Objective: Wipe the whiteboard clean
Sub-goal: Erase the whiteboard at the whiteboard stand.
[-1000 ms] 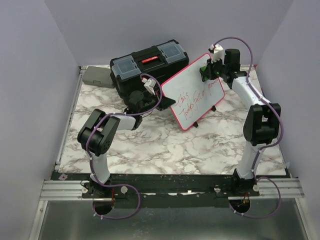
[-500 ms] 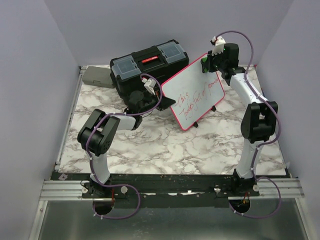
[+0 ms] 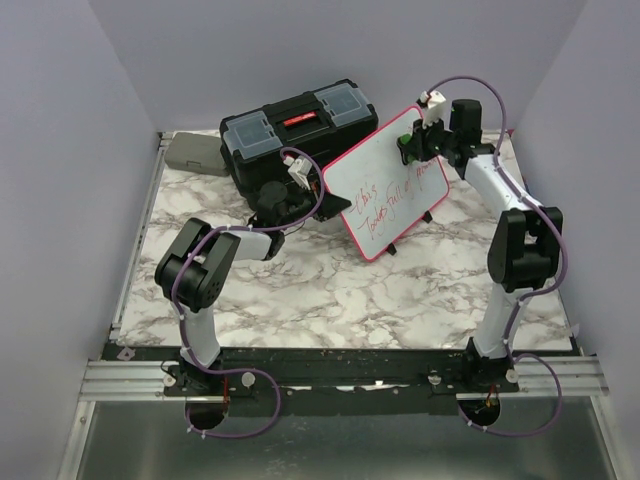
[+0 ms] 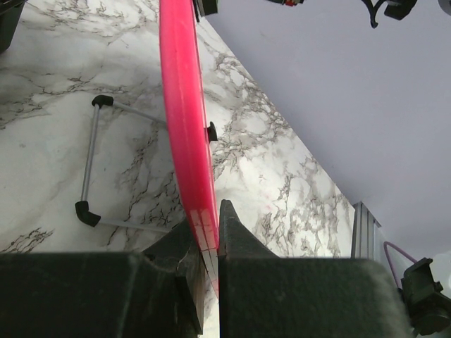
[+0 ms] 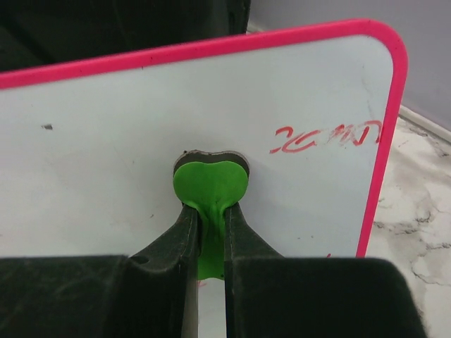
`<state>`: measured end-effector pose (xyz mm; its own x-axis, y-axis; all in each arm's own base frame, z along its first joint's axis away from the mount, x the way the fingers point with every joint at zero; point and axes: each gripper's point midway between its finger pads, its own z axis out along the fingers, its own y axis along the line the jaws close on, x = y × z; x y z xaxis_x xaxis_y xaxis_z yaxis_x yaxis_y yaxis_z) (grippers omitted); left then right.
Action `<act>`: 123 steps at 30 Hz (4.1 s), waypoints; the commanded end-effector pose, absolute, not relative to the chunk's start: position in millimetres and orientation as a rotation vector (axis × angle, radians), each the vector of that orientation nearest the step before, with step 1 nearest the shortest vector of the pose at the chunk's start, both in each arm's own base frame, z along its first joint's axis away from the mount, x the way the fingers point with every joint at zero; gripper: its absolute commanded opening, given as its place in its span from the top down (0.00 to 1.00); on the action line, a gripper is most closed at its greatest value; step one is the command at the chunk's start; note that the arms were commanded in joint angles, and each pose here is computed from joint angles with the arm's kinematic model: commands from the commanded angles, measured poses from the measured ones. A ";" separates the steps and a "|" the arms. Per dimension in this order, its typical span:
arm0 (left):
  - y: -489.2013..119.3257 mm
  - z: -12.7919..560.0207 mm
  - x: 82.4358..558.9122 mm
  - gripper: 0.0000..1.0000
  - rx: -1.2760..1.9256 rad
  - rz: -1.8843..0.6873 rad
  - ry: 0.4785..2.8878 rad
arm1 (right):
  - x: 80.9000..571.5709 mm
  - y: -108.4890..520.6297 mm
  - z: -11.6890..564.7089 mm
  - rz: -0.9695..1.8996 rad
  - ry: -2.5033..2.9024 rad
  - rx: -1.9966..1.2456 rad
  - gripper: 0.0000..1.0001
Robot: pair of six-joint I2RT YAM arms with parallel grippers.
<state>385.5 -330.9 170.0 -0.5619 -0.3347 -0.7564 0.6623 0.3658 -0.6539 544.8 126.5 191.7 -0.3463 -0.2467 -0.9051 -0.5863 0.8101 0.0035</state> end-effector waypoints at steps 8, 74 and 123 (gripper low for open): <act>-350.9 159.0 338.7 1.00 0.531 -1.485 1.713 | 597.8 122.8 223.1 0.315 1.923 -0.419 0.99; -351.3 158.8 336.8 1.00 0.552 -1.496 1.694 | 607.9 118.2 211.2 0.258 1.957 -0.427 0.99; -349.2 158.6 336.1 1.00 0.563 -1.499 1.684 | 523.9 137.5 142.9 0.529 2.100 -0.717 0.99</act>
